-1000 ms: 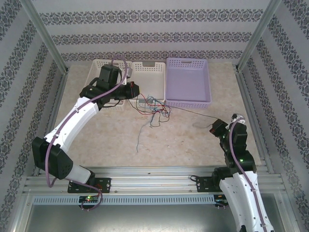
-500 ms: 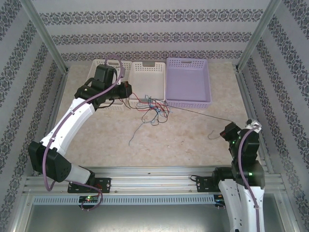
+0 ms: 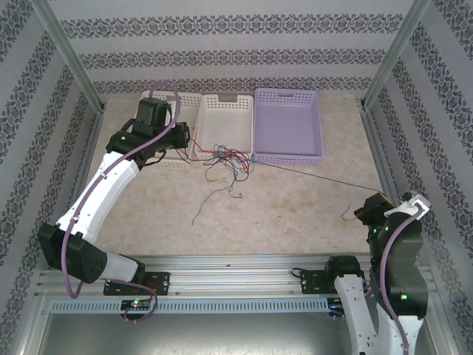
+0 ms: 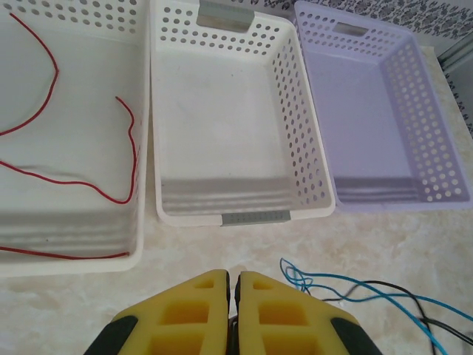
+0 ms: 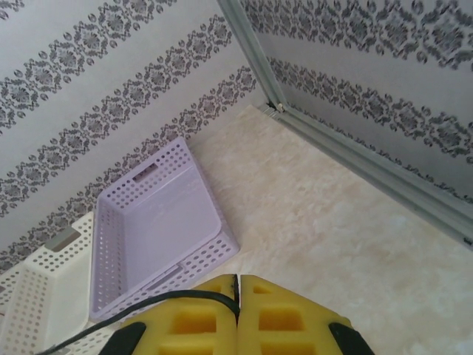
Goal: Untangle the cables
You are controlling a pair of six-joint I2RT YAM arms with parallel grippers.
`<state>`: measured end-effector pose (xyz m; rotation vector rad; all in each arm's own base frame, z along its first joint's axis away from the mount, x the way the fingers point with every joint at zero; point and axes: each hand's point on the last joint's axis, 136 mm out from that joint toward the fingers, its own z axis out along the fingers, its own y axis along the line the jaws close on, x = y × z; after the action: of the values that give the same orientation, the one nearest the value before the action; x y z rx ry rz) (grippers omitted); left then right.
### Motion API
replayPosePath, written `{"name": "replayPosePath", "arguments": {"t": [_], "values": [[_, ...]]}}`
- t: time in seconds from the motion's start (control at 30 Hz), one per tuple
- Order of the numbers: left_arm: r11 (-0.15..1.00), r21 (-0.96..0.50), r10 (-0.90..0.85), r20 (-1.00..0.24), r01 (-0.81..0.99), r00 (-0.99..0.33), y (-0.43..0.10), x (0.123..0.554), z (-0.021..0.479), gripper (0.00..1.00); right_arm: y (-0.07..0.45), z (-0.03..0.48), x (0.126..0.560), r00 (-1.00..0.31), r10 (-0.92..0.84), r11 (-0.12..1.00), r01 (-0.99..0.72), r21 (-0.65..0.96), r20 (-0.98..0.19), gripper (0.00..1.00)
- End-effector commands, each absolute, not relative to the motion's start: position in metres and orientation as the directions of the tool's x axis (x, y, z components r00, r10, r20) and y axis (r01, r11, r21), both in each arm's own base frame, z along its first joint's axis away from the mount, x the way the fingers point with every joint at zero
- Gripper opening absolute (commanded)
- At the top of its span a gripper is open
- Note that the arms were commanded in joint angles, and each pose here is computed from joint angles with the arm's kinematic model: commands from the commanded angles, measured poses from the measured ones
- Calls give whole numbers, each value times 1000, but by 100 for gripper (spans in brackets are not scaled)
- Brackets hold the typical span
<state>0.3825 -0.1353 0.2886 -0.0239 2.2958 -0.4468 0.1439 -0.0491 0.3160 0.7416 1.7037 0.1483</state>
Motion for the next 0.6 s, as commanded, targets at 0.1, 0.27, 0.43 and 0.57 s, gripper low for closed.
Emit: {"name": "replayPosePath", "arguments": {"t": [0.1, 0.27, 0.43, 0.57], "values": [[910, -369, -160, -732, 187, -663, -142, 381, 307, 0, -33, 313, 151, -190, 478, 857, 315, 408, -857, 0], [877, -416, -160, -727, 242, -668, -156, 380, 307, 0, 22, 291, 182, -390, 493, 861, 94, 499, -777, 0], [864, -422, -154, -740, 274, -655, -162, 376, 312, 0, 44, 295, 192, -391, 505, 827, -37, 561, -770, 0], [833, -464, -162, -726, 302, -668, -174, 375, 310, 0, 72, 283, 206, -489, 505, 765, -129, 631, -711, 0]]}}
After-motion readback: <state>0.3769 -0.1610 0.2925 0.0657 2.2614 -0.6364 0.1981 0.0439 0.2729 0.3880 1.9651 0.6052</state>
